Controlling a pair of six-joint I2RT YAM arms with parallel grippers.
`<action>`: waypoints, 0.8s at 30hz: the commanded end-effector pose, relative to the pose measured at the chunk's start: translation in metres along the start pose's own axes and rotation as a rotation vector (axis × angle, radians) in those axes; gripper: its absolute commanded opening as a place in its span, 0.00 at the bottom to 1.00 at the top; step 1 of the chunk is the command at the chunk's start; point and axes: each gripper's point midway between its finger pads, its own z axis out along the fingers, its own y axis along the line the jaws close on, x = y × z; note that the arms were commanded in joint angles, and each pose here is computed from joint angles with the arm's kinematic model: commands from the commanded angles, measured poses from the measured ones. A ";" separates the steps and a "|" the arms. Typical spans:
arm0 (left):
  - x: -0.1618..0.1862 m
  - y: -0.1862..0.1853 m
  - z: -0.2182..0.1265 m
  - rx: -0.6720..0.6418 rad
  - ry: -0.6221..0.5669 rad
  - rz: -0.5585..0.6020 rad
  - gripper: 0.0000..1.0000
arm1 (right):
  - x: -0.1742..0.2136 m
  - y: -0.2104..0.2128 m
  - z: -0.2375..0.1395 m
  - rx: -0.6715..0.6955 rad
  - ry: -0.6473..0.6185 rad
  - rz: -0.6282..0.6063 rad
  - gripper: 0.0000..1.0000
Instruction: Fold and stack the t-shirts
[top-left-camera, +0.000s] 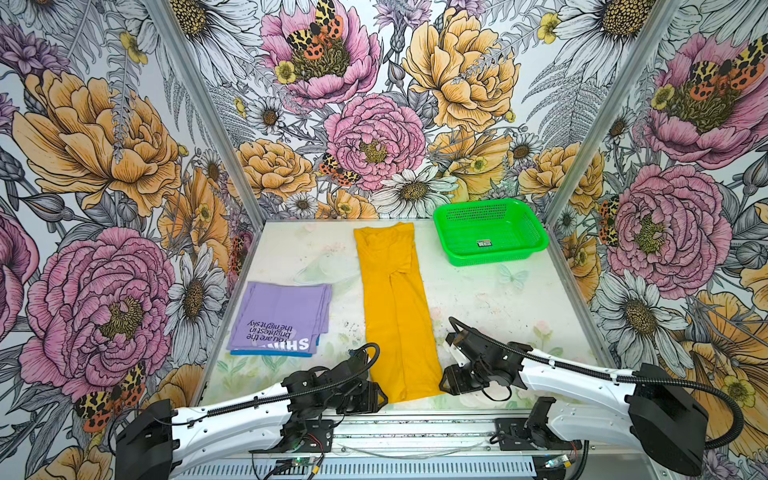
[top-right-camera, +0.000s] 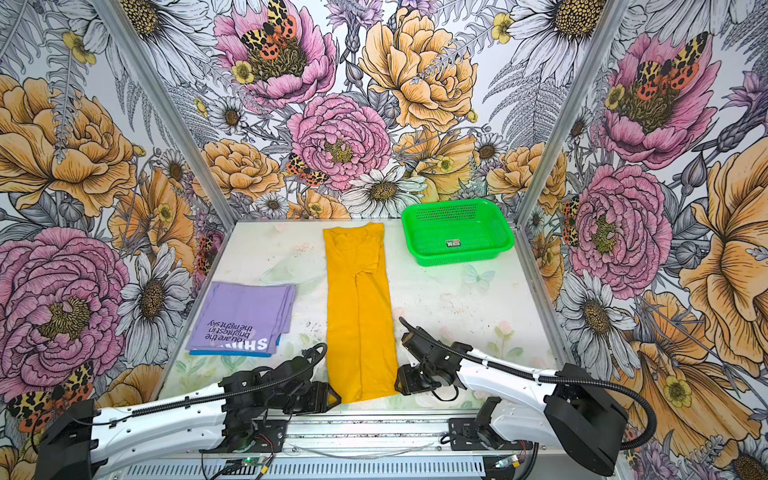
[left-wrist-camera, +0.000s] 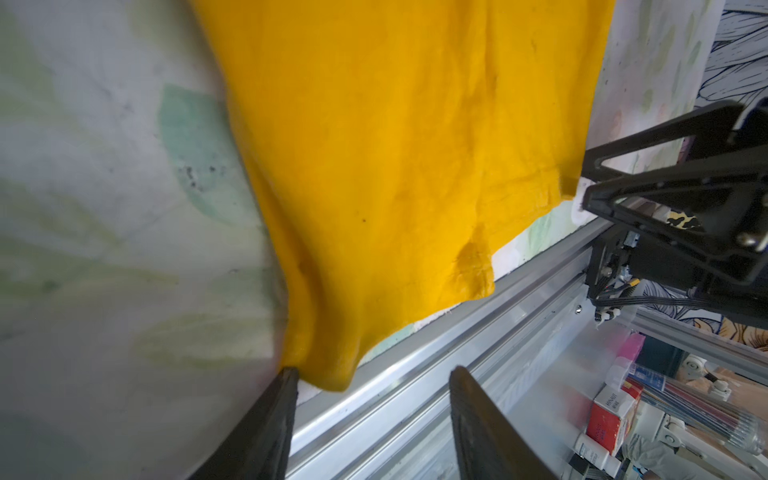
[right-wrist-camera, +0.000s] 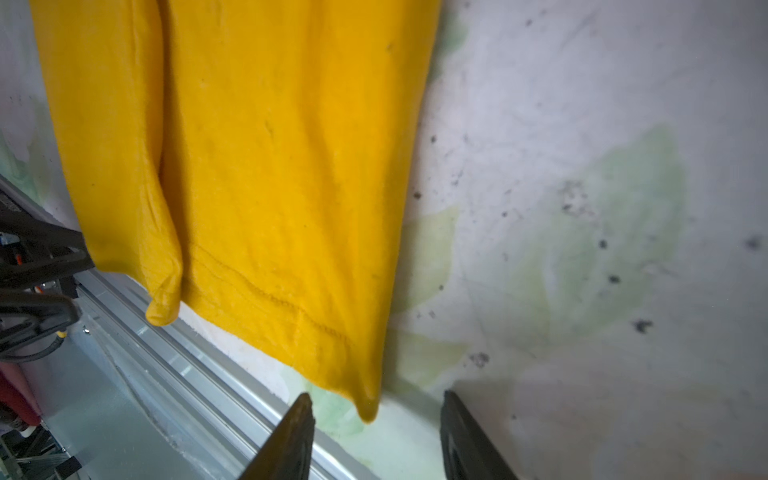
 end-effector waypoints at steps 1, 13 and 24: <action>-0.001 0.012 0.002 -0.043 -0.020 -0.016 0.54 | 0.017 -0.003 0.006 0.018 0.080 -0.017 0.45; -0.001 0.015 0.010 -0.090 -0.003 0.013 0.08 | 0.015 -0.001 0.009 0.034 0.084 -0.035 0.00; -0.026 -0.011 -0.015 -0.096 -0.057 0.098 0.00 | -0.038 0.044 -0.021 -0.056 -0.052 -0.101 0.00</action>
